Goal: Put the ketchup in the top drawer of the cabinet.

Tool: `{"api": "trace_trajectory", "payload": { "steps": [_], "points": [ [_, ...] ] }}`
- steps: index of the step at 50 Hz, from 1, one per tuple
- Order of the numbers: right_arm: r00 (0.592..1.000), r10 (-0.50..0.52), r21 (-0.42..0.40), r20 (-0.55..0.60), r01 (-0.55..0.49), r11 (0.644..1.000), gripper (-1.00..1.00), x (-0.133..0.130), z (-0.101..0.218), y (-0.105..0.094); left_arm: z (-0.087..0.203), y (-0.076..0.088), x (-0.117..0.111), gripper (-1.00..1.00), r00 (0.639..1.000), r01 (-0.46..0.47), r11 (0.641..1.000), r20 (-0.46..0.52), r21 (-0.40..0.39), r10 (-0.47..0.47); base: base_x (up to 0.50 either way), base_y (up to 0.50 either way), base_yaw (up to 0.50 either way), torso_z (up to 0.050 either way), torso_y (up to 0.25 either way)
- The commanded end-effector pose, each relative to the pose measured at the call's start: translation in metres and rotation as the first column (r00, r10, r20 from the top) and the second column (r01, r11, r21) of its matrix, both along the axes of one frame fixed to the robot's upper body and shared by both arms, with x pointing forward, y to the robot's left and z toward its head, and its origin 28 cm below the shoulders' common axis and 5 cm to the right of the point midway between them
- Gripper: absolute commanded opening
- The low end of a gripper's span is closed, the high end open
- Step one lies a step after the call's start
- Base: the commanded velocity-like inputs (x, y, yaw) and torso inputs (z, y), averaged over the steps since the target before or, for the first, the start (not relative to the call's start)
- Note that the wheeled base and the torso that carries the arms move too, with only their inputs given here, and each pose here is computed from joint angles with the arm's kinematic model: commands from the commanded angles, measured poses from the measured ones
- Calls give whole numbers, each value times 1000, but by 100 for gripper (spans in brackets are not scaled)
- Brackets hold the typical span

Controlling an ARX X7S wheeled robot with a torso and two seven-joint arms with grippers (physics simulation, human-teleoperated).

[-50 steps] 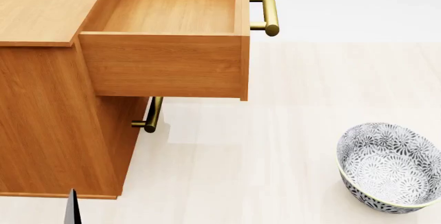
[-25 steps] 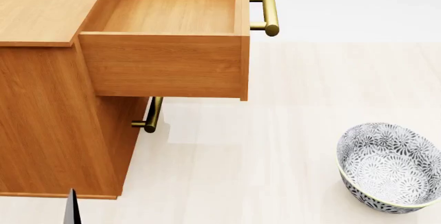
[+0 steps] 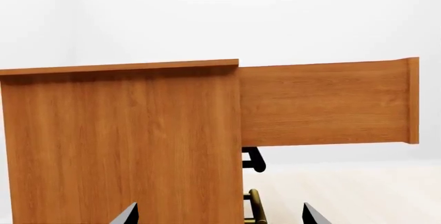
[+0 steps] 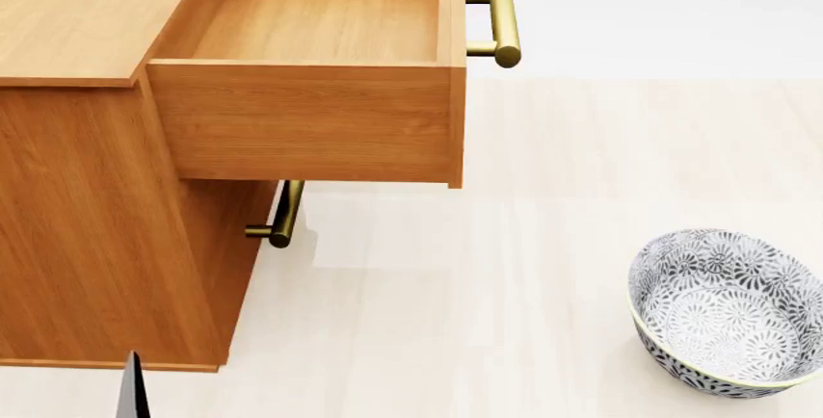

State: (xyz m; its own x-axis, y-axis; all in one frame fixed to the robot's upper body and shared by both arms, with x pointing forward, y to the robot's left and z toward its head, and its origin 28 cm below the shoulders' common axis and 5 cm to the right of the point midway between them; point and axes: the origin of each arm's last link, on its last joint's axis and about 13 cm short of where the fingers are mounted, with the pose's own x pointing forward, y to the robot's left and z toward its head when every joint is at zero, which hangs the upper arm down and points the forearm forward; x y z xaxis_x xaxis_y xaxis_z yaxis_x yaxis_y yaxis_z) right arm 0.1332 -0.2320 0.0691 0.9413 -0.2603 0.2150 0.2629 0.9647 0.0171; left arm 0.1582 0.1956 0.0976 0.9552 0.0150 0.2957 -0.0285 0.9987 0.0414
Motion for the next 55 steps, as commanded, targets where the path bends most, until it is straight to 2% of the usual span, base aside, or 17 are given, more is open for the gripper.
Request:
{"api": "trace_trajectory", "payload": {
  "steps": [1,2,20,33,41,48,55],
  "points": [
    [997,2,-76,77,4,997,-100,4,51,7,1,0,0,100,1000,0,1000,-2,-4,0,0,0,0,0,0],
    [995,9,-85,95,-1,996,-100,4,63,7,1,0,0,100,1000,0,1000,-2,-5,0,0,0,0,0,0],
    [964,43,-164,264,2,986,-100,2,140,13,2,1,-1,100,1000,-4,1000,4,-3,4,0,0,0,0,1],
    [934,51,-194,353,20,981,-100,-7,169,15,1,1,-1,100,1000,-4,1000,5,-5,4,0,0,0,0,0],
    [904,70,-180,422,8,984,-100,-11,184,17,2,1,-1,100,1000,-4,1000,4,-3,4,0,0,0,0,0],
    [878,117,-178,464,-37,983,-100,-8,195,23,2,1,-1,100,1000,-3,1000,5,-4,3,0,0,0,0,0],
    [845,191,-160,499,-127,979,-100,5,211,35,2,1,-1,100,1000,-3,1000,5,-4,3,0,0,0,0,0]
  ]
}}
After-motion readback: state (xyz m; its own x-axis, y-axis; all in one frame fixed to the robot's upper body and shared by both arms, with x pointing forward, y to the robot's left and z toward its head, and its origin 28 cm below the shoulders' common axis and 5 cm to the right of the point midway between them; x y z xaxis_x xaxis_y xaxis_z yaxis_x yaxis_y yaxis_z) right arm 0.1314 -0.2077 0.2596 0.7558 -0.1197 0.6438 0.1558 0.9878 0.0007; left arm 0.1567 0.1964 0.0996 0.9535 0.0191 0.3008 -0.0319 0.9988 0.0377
